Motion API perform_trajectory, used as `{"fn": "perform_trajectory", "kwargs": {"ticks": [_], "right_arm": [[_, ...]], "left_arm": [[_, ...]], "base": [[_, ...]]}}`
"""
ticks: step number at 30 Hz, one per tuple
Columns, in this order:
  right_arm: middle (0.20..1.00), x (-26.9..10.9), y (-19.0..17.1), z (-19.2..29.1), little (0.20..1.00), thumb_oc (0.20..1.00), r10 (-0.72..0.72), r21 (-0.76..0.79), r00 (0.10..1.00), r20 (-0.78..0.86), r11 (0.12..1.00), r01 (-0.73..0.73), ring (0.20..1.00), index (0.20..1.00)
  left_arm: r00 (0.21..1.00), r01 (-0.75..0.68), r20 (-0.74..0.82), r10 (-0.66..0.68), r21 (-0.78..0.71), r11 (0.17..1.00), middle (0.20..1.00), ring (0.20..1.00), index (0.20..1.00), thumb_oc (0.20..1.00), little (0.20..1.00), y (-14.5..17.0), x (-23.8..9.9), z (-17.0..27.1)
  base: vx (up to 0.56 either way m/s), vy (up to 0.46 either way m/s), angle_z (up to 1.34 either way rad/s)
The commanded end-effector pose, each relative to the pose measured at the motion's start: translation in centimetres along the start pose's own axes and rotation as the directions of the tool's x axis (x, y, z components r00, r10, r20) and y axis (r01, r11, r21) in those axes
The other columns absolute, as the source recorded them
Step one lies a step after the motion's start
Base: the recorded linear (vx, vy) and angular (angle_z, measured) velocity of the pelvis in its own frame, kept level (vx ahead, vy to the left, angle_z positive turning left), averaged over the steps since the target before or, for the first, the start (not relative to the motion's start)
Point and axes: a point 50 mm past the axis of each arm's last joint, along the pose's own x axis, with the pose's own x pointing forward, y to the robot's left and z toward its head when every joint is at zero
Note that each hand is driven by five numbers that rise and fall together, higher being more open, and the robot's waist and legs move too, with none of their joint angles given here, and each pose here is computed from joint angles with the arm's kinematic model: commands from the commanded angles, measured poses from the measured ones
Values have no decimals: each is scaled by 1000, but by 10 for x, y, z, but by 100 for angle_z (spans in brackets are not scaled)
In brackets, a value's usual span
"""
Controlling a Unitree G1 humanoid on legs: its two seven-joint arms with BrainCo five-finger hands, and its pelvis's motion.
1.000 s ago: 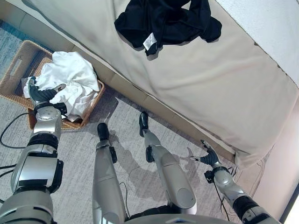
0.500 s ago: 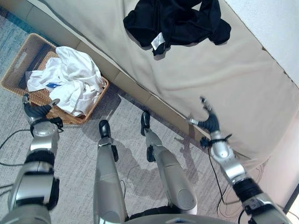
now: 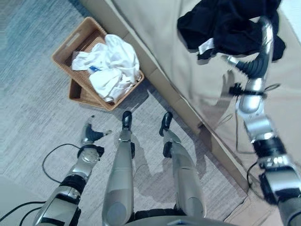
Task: Pick up clothes into the bucket
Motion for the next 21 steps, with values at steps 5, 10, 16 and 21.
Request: {"fn": "perform_trajectory", "kwargs": {"ticks": [5,10,16,21], "right_arm": [[1000,77,-59,-18,1000,1000,-62,-325,989,-133,946,16,1000,1000],[1000,93,-78,-23,1000,1000,-43,-473,978,-205,879,-60,1000,1000],[1000,107,-92,-17,1000,1000,7,-604,967,-254,779,-165,1000,1000],[1000,108,-91,-21,1000,1000,88,-556,924,-372,776,-297,1000,1000]], "left_arm": [[966,157,214,-146,-38,987,1000,1000,1000,1000,1000,-24,-7,40],[915,239,323,-243,50,970,1000,1000,1000,1000,1000,-32,-14,57],[929,259,269,-253,13,966,1000,1000,1000,1000,1000,-33,-18,44],[954,258,174,-244,-61,964,1000,1000,1000,1000,1000,-33,-22,26]], "base": [[51,-61,22],[4,-31,19],[14,-54,3],[6,-106,-2]]}}
